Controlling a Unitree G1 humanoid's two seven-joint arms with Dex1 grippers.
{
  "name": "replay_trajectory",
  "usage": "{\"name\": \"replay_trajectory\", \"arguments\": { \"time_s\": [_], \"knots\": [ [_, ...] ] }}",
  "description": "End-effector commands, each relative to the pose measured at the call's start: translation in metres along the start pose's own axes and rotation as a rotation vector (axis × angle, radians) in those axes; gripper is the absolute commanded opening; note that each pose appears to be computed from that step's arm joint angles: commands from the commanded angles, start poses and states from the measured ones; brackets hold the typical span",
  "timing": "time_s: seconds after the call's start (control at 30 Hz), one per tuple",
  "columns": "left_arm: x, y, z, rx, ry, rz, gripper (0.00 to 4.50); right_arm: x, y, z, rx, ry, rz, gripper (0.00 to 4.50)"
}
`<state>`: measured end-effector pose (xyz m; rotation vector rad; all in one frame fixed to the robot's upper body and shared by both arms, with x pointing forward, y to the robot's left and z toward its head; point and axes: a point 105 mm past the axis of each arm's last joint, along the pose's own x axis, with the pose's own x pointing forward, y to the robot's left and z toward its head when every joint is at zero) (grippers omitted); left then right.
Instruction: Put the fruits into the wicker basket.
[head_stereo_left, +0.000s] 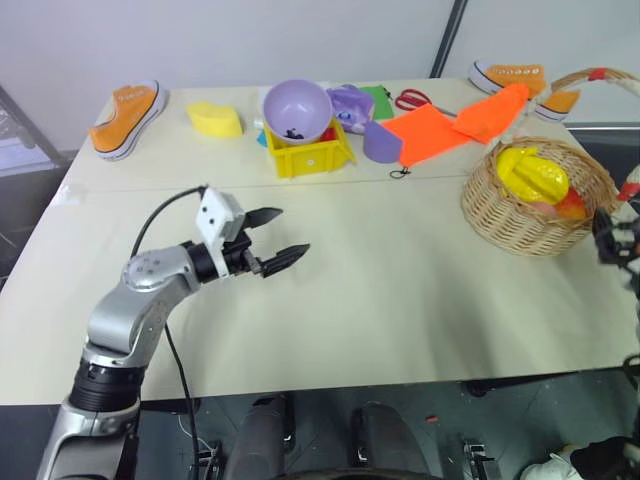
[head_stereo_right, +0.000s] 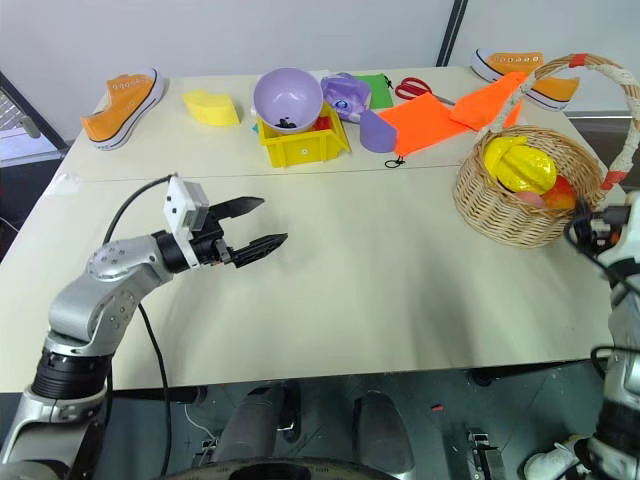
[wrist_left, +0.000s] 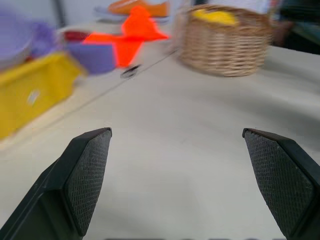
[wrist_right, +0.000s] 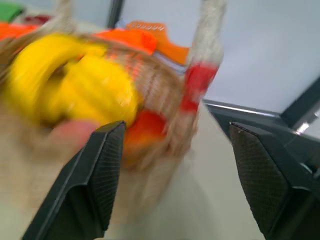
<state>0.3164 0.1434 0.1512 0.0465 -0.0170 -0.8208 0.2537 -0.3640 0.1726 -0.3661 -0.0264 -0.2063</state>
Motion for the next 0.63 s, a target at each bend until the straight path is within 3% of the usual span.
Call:
{"name": "replay_trajectory", "arguments": {
  "time_s": [0.03, 0.2, 0.33, 0.63],
  "knots": [
    [-0.031, 0.038, -0.024, 0.017, 0.043, 0.21, 4.5, -0.024, 0.04, 0.016, 0.031, -0.086, 0.24, 3.43],
    [-0.066, 0.056, -0.052, 0.022, 0.102, 0.355, 4.5, -0.04, 0.092, 0.01, 0.08, -0.063, 0.506, 3.43],
    [-0.089, 0.057, -0.061, 0.029, 0.125, 0.425, 4.5, -0.031, 0.131, 0.015, 0.154, -0.084, 0.66, 3.43],
    [-0.107, 0.038, -0.065, 0.015, 0.128, 0.453, 4.5, 0.002, 0.168, 0.018, 0.209, -0.118, 0.756, 3.43]
  ]
}}
